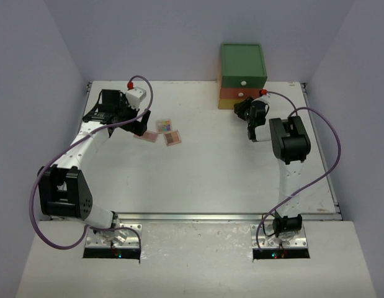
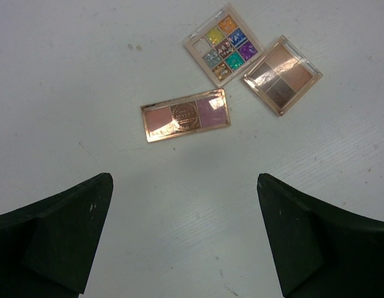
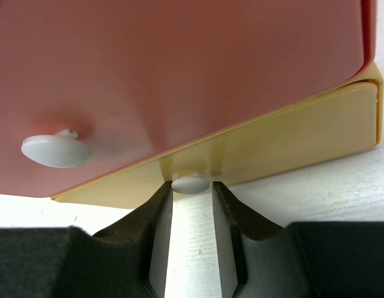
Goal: Organize the makeup
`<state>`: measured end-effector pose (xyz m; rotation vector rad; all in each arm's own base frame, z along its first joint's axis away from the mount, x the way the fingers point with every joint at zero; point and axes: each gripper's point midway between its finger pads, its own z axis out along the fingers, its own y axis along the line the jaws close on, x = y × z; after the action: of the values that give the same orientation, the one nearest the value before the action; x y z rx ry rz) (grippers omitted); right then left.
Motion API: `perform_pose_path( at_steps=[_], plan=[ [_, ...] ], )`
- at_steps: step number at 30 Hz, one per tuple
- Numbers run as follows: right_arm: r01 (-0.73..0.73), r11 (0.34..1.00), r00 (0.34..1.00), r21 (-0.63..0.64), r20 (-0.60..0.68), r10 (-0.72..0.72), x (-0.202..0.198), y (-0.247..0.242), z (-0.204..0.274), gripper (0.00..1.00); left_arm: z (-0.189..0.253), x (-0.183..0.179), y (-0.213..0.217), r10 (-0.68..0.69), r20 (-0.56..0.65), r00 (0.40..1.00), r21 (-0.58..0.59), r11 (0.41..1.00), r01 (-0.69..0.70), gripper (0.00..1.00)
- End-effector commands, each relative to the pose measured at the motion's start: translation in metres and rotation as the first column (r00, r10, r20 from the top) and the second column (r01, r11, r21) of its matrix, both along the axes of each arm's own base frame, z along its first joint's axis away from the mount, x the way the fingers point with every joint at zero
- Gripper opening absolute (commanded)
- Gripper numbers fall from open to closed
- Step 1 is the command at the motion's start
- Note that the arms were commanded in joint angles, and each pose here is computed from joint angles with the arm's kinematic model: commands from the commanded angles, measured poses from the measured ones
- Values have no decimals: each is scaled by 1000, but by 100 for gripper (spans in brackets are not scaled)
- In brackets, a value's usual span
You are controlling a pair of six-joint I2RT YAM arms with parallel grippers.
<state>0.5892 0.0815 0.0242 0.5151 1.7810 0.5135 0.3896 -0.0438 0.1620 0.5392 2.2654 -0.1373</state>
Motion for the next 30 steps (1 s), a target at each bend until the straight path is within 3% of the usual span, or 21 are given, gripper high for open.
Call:
perform_pose_path(
  at_steps=[1, 15, 30],
  plan=[
    [55, 998, 989, 5, 135, -56, 18, -10, 41, 33, 4, 5, 4, -4, 37, 999, 4, 1000, 4, 100],
    [29, 996, 979, -87, 203, -11, 25, -9, 71, 34, 2, 5, 3, -6, 29, 1000, -8, 1000, 6, 100],
    [55, 980, 977, -193, 212, -13, 21, -17, 75, 16, -3, 5, 3, -6, 12, 1000, -10, 1000, 6, 100]
  ],
)
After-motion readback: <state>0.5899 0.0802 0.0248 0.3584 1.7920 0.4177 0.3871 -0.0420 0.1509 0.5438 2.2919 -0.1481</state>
